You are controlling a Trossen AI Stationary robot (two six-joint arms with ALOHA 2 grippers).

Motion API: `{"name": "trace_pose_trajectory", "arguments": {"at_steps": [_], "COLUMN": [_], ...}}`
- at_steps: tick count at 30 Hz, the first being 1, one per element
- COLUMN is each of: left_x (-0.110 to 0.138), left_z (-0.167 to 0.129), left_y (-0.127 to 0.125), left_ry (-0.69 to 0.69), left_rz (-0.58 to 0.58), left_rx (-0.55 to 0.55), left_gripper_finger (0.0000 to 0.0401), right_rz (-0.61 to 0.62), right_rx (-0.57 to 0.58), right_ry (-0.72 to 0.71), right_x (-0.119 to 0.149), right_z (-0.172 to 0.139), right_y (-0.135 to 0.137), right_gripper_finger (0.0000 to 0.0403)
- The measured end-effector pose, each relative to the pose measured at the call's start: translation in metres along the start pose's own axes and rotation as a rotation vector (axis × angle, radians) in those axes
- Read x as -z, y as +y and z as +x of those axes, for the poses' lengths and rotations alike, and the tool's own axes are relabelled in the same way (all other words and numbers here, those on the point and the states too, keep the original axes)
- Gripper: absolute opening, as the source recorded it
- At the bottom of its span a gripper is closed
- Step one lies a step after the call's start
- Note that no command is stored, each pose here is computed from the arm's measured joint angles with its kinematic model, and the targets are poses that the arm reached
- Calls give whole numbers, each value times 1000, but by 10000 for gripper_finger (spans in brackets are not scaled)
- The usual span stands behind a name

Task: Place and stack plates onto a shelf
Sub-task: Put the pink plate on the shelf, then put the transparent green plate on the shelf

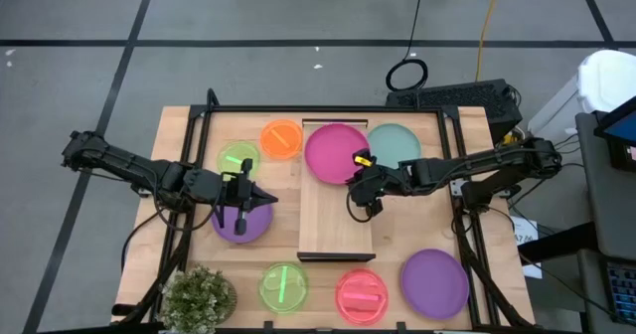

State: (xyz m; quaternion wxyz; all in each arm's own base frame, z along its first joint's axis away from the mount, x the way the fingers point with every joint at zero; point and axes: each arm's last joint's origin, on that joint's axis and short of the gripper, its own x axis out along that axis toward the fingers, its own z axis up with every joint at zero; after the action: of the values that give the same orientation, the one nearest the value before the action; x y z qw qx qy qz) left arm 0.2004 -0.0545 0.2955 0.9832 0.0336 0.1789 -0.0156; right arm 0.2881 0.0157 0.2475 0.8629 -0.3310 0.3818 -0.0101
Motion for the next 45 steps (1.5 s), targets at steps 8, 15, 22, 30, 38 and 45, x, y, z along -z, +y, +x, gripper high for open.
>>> {"name": "trace_pose_trajectory", "arguments": {"at_steps": [8,15,22,30,38,45], "left_x": [0,0,0,0,1,3], "left_z": [0,0,0,0,0,0], "left_y": [0,0,0,0,0,4], "left_ry": [0,0,0,1,9,31], "left_rz": [1,2,3,2,4,46], "left_rx": [0,0,0,0,-10,-144], "left_gripper_finger": [1,1,1,1,1,1], "right_rz": [2,8,20,42,118,238], "right_rx": [0,-11,-4,-6,11,-54], "right_ry": [-6,-35,-63,-93,-262,-374], "right_x": [0,-2,-6,-11,-25,-27], "right_z": [0,0,-1,-7,-46,-79], "right_y": [0,0,0,4,5,21], "right_gripper_finger": [18,22,77,142,173,177]}}
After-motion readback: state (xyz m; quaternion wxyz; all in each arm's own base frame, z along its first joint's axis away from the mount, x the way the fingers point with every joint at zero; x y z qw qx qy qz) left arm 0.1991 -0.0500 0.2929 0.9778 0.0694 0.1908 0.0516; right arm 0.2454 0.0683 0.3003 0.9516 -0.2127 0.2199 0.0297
